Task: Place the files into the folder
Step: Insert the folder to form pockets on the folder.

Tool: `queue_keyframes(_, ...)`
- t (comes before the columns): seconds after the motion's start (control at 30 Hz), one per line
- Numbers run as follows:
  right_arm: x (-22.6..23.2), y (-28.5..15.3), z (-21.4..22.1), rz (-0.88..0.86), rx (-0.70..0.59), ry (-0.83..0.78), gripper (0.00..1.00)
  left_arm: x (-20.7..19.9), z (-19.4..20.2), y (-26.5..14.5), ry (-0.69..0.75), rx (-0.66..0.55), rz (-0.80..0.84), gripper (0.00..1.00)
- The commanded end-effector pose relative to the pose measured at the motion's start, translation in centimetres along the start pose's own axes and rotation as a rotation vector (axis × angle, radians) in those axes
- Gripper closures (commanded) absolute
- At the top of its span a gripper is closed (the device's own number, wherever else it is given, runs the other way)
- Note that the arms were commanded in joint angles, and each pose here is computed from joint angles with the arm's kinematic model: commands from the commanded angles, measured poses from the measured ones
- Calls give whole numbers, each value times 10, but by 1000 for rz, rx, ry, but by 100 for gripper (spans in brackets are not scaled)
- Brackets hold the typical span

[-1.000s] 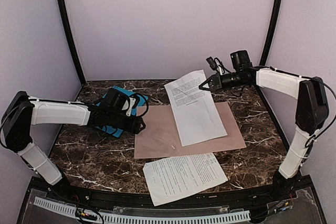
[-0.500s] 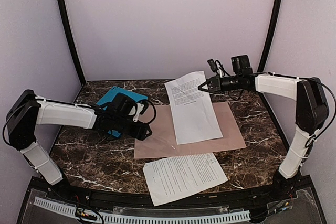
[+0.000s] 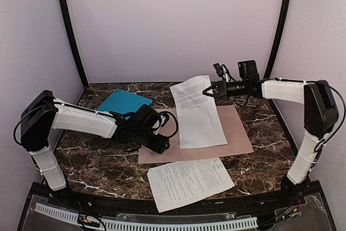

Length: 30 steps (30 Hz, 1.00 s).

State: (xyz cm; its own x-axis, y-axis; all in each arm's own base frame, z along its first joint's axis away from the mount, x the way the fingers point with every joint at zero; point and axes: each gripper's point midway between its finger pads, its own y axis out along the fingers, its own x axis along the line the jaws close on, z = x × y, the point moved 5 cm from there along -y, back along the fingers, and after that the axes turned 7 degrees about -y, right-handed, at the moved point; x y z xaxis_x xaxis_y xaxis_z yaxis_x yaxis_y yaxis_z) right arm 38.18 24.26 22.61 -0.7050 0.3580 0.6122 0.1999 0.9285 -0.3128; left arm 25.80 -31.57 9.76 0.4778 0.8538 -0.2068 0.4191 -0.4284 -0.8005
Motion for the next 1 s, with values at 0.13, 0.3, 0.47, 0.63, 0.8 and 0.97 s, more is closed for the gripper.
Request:
queue_keyframes(0.13,1,10,6,-112,-6,74,100,-5,-2,-2,-22,-5,-50,29)
queue_keyframes(0.3,-5,16,10,-145,-8,144,100,1,-3,-6,-13,-13,-93,29)
queue_keyframes(0.47,-17,16,11,-127,-8,202,100,4,-2,-9,-7,-17,-117,29)
queue_keyframes(0.63,-28,21,17,-98,-2,249,100,8,-2,-12,-2,-21,-139,29)
queue_keyframes(0.8,-47,25,27,-21,26,246,97,9,-3,-15,0,-28,-146,29)
queue_keyframes(0.97,-58,27,35,8,63,196,84,10,-4,-19,5,-31,-158,29)
